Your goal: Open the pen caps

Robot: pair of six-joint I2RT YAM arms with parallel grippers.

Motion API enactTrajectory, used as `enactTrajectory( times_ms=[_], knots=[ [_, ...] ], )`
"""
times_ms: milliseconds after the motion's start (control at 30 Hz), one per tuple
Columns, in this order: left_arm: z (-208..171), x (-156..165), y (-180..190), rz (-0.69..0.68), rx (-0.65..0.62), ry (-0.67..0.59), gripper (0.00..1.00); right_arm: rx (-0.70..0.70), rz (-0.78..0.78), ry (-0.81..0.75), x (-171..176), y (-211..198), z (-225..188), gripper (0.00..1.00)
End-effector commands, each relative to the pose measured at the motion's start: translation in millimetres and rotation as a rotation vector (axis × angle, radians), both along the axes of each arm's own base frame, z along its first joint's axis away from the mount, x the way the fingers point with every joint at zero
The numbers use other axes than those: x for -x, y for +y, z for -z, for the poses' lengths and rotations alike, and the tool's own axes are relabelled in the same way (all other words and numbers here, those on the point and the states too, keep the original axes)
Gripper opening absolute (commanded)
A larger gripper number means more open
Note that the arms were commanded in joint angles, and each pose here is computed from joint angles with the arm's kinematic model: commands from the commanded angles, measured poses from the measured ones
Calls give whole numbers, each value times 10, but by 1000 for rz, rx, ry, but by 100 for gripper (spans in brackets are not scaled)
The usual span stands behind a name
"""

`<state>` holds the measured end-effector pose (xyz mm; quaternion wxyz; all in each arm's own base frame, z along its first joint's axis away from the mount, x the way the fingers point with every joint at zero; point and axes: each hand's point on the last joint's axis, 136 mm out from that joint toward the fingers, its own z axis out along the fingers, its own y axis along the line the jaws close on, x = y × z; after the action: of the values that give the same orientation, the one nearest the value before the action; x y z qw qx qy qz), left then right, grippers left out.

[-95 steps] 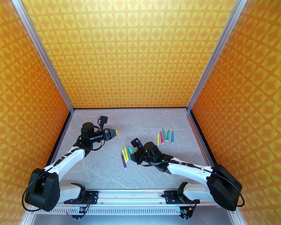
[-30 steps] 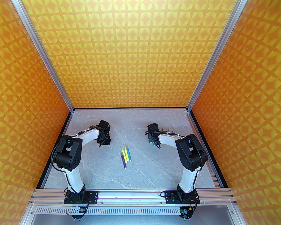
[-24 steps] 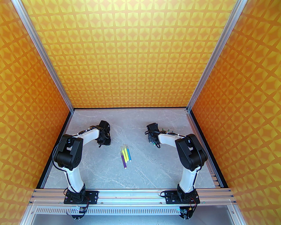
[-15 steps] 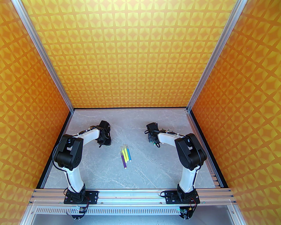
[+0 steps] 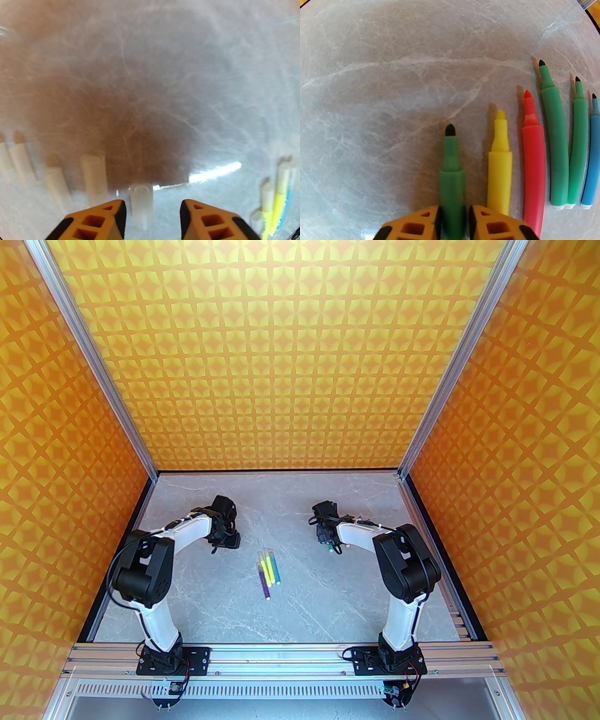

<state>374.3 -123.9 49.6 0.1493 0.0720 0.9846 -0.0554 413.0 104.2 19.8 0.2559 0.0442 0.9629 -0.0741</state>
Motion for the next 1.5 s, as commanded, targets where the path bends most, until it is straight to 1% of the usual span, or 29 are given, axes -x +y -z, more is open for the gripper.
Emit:
enactTrajectory(
  times_ms=[0,100,167,267,433,567,700,833,900,1033,1233,1467],
  knots=[
    [-218,34,-7,18,8,-54,46,9,5,11,-5,-36,-27,28],
    [-359,53,-3,19,24,-104,53,30,0,-5,4,-75,-155,31],
    [-472,63,-15,34,46,-165,61,43,-7,-16,33,-99,-257,33],
    [-637,84,-3,43,72,-264,70,32,-47,-36,82,-58,-424,38],
    [-794,150,4,51,109,-370,77,-38,-166,-61,230,165,-668,48],
    [-817,205,36,50,118,-408,79,-115,-234,-76,366,302,-816,57],
    [-863,254,93,33,131,-453,80,-206,-302,-75,498,471,-957,61],
    [-940,289,159,15,148,-519,86,-301,-372,-75,645,690,-1085,62],
    [-974,297,198,8,150,-543,89,-323,-398,-62,721,776,-1098,62],
    [-996,331,249,6,145,-561,90,-327,-437,6,901,926,-1016,62],
    [-976,358,284,-8,152,-581,91,-292,-473,114,1144,1115,-864,62],
    [-933,370,293,-9,151,-579,91,-271,-531,171,1343,1433,-770,62]
  ],
)
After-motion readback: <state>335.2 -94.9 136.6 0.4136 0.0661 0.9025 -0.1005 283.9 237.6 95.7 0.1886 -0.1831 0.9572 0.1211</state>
